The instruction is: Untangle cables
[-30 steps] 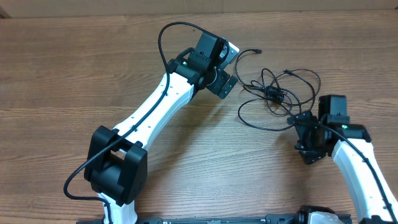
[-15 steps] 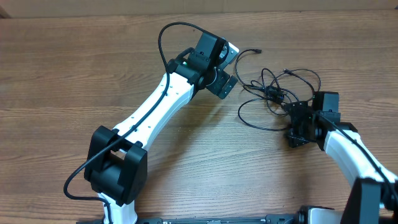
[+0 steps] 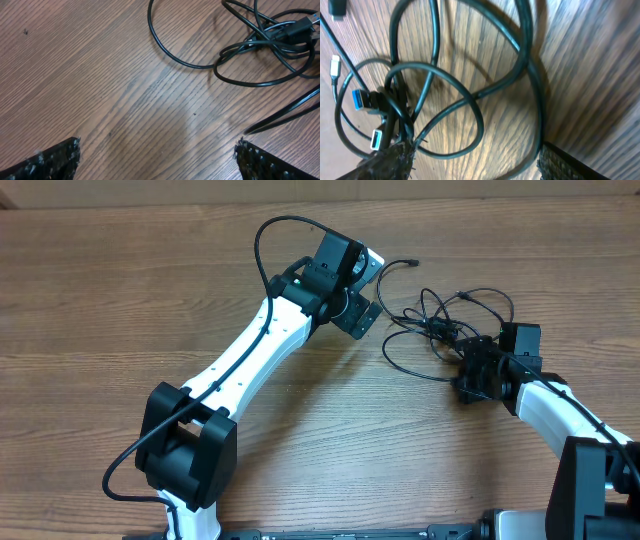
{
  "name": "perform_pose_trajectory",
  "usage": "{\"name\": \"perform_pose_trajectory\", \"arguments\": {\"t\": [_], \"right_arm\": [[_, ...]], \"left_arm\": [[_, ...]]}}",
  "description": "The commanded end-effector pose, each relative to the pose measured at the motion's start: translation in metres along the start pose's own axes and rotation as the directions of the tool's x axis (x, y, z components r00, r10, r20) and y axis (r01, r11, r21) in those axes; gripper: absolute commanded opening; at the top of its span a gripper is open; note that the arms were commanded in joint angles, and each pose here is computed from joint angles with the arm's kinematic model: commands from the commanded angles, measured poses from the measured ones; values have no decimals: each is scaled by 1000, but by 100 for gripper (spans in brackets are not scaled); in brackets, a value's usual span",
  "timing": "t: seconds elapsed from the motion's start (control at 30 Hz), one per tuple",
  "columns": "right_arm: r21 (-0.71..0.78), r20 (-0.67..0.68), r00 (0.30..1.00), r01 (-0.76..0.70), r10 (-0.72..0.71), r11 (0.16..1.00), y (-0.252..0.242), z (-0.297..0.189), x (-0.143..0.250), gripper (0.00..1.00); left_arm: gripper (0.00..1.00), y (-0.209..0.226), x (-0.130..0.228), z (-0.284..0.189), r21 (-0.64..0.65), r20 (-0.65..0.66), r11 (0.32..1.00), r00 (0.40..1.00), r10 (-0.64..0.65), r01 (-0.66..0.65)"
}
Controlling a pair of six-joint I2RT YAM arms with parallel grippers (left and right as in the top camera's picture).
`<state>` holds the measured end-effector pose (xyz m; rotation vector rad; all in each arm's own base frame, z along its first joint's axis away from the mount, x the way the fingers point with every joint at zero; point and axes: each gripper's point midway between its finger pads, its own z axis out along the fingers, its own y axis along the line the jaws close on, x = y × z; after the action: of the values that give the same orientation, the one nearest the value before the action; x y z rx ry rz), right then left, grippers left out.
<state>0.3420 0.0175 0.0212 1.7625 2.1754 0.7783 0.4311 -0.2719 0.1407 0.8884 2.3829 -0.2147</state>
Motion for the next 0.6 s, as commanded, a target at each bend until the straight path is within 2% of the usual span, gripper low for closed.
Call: {"name": "perform_pose_trajectory", "arguments": {"t": [0.0, 0.4, 0.57], "right_arm": [[-26, -45, 999, 15, -16, 1000, 9, 0, 8, 77], [-85, -33, 995, 96, -99, 992, 51, -15, 5, 77], [-10, 42, 996, 77, -77, 997, 37, -16, -9, 78]], "left_arm": [[99, 2, -5, 0, 2, 9, 1000, 1000, -2, 2], [99, 3, -5, 0, -3, 12, 1000, 1000, 2, -2], [100, 3, -5, 0, -2, 12, 1000, 1000, 1, -1]]}}
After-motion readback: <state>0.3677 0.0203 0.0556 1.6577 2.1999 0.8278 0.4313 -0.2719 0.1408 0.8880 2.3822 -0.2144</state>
